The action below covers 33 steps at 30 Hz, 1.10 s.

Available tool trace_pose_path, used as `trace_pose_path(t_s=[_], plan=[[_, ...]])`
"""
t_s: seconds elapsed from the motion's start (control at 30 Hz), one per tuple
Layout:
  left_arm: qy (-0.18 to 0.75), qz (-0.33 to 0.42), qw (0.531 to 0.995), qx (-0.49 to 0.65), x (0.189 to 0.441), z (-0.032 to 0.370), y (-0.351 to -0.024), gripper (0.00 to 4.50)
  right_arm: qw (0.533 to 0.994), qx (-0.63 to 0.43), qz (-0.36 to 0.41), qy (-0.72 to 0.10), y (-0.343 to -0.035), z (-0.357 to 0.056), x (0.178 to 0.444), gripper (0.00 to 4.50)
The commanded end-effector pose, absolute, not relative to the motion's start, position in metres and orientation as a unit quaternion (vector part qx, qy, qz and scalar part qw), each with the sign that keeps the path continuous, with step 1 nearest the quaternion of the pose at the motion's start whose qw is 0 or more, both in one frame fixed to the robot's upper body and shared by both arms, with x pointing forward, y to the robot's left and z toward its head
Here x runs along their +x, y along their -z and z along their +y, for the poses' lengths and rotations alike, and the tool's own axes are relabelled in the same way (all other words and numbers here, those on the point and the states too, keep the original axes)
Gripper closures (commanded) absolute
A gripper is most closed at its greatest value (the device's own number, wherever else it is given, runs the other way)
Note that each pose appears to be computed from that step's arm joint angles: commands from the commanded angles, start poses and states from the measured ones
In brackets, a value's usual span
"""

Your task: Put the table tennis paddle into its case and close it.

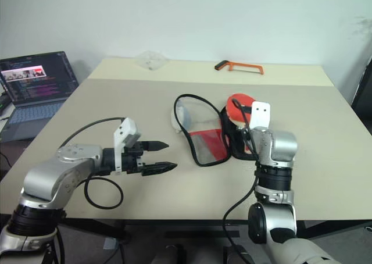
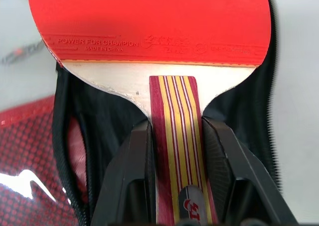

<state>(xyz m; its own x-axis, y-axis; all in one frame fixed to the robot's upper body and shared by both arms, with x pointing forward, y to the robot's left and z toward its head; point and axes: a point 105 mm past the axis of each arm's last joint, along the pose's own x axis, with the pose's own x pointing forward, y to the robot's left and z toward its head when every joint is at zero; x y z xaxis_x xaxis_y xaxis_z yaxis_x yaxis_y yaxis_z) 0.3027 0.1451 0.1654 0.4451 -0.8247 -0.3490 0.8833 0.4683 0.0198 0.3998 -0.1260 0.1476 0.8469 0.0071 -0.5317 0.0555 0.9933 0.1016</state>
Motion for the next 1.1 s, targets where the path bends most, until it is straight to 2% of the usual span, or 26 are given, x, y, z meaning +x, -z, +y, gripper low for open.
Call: trace_pose_path(t_s=[0.03,0.4,0.57,0.9,1.1], plan=[[0.515,0.125,0.841,0.113,0.299,0.140,-0.175,0.00,0.969,0.049,0.242,0.016,-0.161,-0.128,0.409,3.41],[0.516,0.124,0.840,0.113,0.299,0.139,-0.175,0.00,0.969,0.035,0.242,0.034,-0.152,-0.133,0.416,3.41],[0.515,0.123,0.841,0.114,0.300,0.140,-0.175,0.00,0.969,0.053,0.240,0.000,-0.150,-0.124,0.417,3.41],[0.517,0.123,0.839,0.117,0.302,0.139,-0.175,0.00,0.971,0.058,0.232,0.002,-0.154,-0.125,0.416,0.03],[0.516,0.123,0.839,0.120,0.306,0.139,-0.175,0.00,0.973,0.065,0.220,-0.002,-0.161,-0.126,0.415,0.01]])
